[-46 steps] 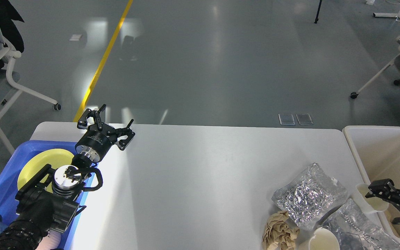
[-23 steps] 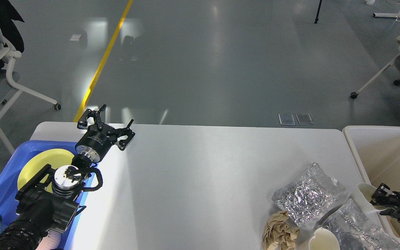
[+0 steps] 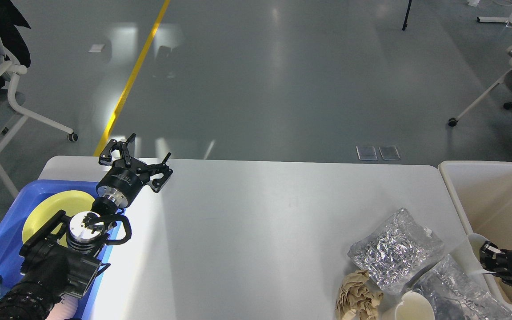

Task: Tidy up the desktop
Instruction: 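Lift the white paper cup and drop it into the bin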

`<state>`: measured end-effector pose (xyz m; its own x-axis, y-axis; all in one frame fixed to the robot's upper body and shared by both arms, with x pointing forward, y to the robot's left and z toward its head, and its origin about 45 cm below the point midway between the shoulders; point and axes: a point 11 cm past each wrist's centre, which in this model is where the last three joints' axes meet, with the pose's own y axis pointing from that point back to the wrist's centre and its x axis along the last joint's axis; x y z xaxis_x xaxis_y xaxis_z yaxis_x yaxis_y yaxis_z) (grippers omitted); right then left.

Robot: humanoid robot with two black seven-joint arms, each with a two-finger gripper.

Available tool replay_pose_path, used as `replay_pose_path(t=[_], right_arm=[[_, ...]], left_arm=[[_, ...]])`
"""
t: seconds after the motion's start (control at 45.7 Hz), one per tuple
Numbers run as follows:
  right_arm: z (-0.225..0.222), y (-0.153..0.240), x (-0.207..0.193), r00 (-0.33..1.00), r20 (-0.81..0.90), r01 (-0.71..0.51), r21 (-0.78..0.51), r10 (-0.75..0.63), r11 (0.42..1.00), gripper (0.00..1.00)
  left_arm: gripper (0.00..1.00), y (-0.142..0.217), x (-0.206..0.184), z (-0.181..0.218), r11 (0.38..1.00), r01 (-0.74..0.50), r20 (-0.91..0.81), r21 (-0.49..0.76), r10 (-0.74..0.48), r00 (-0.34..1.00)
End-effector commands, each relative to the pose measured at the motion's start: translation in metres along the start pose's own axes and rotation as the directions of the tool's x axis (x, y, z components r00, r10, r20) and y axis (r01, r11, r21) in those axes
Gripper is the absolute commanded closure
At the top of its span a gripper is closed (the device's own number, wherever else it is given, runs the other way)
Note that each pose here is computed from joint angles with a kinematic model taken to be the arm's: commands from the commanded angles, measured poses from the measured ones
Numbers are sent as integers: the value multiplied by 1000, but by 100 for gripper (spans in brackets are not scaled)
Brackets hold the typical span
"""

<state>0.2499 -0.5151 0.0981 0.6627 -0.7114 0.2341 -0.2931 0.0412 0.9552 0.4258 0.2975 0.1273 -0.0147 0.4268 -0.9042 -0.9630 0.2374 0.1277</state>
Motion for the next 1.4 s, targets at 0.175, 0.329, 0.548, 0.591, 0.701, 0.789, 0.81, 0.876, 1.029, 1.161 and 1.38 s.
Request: replay_pose_path(t=[0.175, 0.329, 0.548, 0.591, 0.701, 0.789, 0.81, 0.876, 1.029, 1.161, 1.38], right_arm=[[-29, 49, 29, 1000, 7, 21, 100, -22, 995, 100], [-89, 114, 61, 992, -87, 106, 231, -88, 967, 100], [-198, 179, 74, 942, -333, 142, 270, -46, 952, 100], [-218, 184, 70, 926, -377, 142, 267, -32, 953, 100], [-272, 193, 52, 872, -489, 158, 263, -9, 952, 100], [-302, 196, 39, 834, -552, 155, 234, 0, 960, 100], [-310, 198, 34, 824, -566, 156, 226, -1, 961, 100], [-328, 204, 24, 808, -589, 151, 206, 0, 967, 100], [-362, 219, -7, 768, -640, 162, 173, -14, 972, 100], [-356, 216, -42, 718, -689, 235, 109, -97, 966, 100], [-326, 195, -4, 794, -605, 153, 99, -63, 983, 100]], left_arm=[[3, 0, 0, 0, 1000, -1, 0, 2, 1, 1000], [3, 0, 0, 0, 1000, -1, 0, 2, 1, 1000], [3, 0, 0, 0, 1000, -1, 0, 0, 1, 1000], [3, 0, 1, 0, 1000, -2, 0, 0, 2, 1000], [3, 0, 1, 0, 1000, -2, 0, 0, 2, 1000], [3, 0, 0, 0, 1000, 1, 0, 0, -1, 1000], [3, 0, 0, 0, 1000, 1, 2, 1, -1, 1000], [3, 0, 0, 0, 1000, -1, 0, 0, 1, 1000], [3, 0, 0, 0, 1000, 1, 0, 0, -1, 1000], [3, 0, 1, 0, 1000, -2, -1, -1, 2, 1000], [3, 0, 0, 0, 1000, 1, 1, -1, -1, 1000]])
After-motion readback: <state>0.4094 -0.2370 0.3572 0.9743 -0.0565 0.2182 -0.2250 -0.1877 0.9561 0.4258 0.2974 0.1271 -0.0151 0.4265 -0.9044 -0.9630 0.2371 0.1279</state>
